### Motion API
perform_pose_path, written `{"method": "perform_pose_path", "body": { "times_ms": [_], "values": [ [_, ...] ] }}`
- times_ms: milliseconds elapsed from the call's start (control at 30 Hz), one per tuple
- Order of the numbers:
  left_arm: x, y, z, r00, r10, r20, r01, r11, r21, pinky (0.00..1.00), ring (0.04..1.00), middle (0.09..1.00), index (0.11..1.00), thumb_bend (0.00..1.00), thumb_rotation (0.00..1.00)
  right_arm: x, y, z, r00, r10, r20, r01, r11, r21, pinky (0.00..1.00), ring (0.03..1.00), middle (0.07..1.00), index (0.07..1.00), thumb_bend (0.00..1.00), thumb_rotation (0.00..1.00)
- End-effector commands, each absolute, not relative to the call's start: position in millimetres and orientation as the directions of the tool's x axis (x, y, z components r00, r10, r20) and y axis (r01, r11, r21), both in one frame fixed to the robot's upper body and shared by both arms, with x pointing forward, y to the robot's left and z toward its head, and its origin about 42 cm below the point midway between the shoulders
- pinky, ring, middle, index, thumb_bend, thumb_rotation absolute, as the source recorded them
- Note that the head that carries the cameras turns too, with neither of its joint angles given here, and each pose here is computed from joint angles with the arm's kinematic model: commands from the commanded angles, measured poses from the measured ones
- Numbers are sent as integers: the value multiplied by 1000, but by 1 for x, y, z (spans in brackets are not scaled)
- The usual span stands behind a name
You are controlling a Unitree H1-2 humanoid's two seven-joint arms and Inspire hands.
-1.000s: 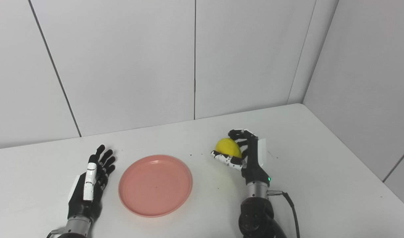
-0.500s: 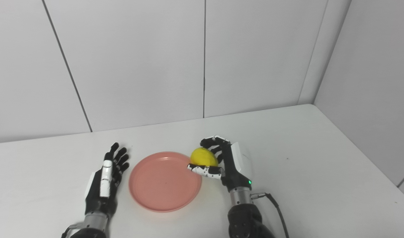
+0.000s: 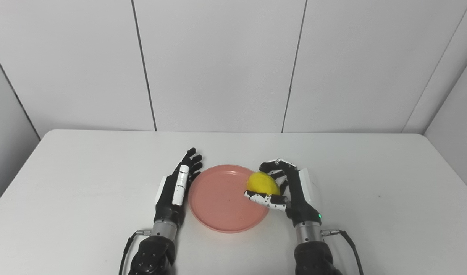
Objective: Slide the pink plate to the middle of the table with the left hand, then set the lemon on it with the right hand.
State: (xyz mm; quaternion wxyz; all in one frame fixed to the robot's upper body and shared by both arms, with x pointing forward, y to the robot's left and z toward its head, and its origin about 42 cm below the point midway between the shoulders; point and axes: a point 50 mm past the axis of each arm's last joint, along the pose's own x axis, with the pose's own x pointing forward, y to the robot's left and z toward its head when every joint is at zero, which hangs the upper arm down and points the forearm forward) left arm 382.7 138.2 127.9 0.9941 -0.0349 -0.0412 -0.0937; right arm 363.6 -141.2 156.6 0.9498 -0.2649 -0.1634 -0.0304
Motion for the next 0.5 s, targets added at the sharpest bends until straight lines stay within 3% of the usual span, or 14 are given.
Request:
{"method": "perform_pose_path", "body": {
  "times_ms": [0,467],
  "values": [
    [382,131,129,975,-202,90,207,977,-46,876,904,903,906,567,1000,373,-135,183,895,76,439,159,867,-473,192,368,451,512,510,0],
    [383,126,130,971,-223,86,228,972,-49,893,917,921,933,552,1000,380,-124,194,878,133,460,139,849,-510,172,414,497,481,515,0]
  ]
}}
